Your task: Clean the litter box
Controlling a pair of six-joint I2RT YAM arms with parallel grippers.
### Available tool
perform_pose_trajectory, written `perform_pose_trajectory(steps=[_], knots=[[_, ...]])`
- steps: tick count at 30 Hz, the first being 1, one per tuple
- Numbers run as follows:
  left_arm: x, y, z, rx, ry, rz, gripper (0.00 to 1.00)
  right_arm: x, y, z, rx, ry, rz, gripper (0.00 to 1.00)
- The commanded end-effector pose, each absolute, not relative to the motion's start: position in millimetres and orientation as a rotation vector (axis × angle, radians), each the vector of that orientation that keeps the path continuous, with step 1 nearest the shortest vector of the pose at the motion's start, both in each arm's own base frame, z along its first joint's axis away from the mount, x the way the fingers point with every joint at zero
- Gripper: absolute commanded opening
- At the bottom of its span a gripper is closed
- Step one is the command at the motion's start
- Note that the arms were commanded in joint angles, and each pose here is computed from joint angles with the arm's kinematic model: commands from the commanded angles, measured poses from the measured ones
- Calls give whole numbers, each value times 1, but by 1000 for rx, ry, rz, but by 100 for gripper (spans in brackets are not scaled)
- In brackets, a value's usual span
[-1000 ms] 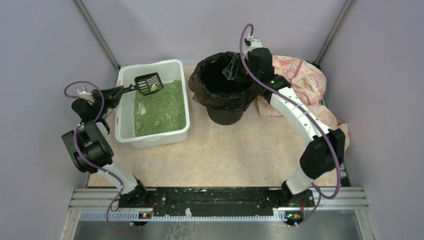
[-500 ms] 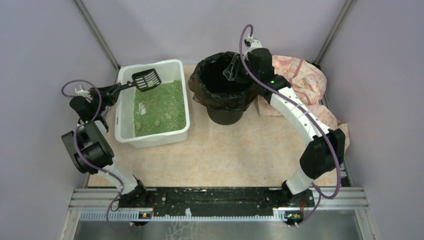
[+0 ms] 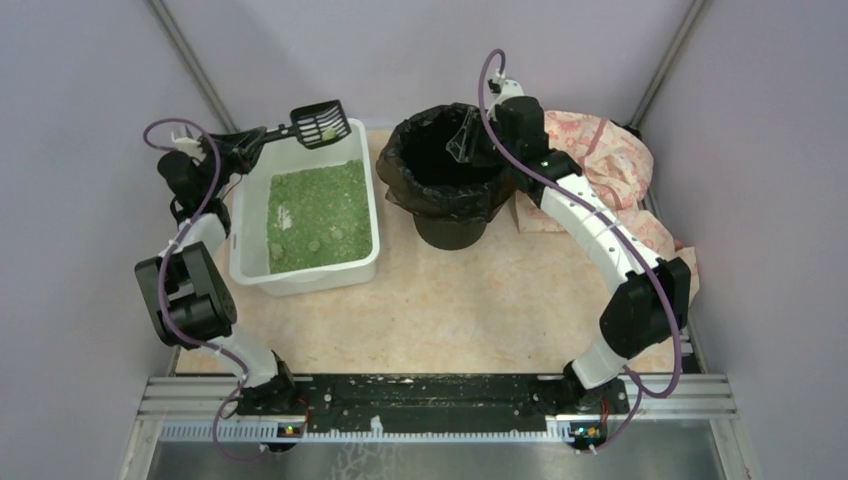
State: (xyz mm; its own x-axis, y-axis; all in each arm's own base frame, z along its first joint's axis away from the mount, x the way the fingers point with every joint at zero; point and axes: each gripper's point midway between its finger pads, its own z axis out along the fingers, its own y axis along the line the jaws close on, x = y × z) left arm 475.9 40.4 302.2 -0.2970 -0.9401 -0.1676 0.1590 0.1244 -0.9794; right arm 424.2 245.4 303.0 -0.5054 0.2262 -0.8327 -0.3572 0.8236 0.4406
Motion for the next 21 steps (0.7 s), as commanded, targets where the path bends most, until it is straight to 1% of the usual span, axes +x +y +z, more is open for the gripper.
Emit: perform_pose_trajectory(steps=[1,6,11,14,21], knots=[[483,13,357,-734,1343,-1410,0,418,238,358,-116,1844,723,42],[497,-16,387,-640,1352,-1406,0,413,232,372,-104,1811,709,42],[502,-48,403,-568,1357,-1456,0,405,218,414,-41,1694,713,41],[505,-71,413,-500,1374,-1460,0,401,213,430,-34,1663,702,41],[505,-153,428,-258,1457,-1436,0,390,200,447,-25,1627,670,41]])
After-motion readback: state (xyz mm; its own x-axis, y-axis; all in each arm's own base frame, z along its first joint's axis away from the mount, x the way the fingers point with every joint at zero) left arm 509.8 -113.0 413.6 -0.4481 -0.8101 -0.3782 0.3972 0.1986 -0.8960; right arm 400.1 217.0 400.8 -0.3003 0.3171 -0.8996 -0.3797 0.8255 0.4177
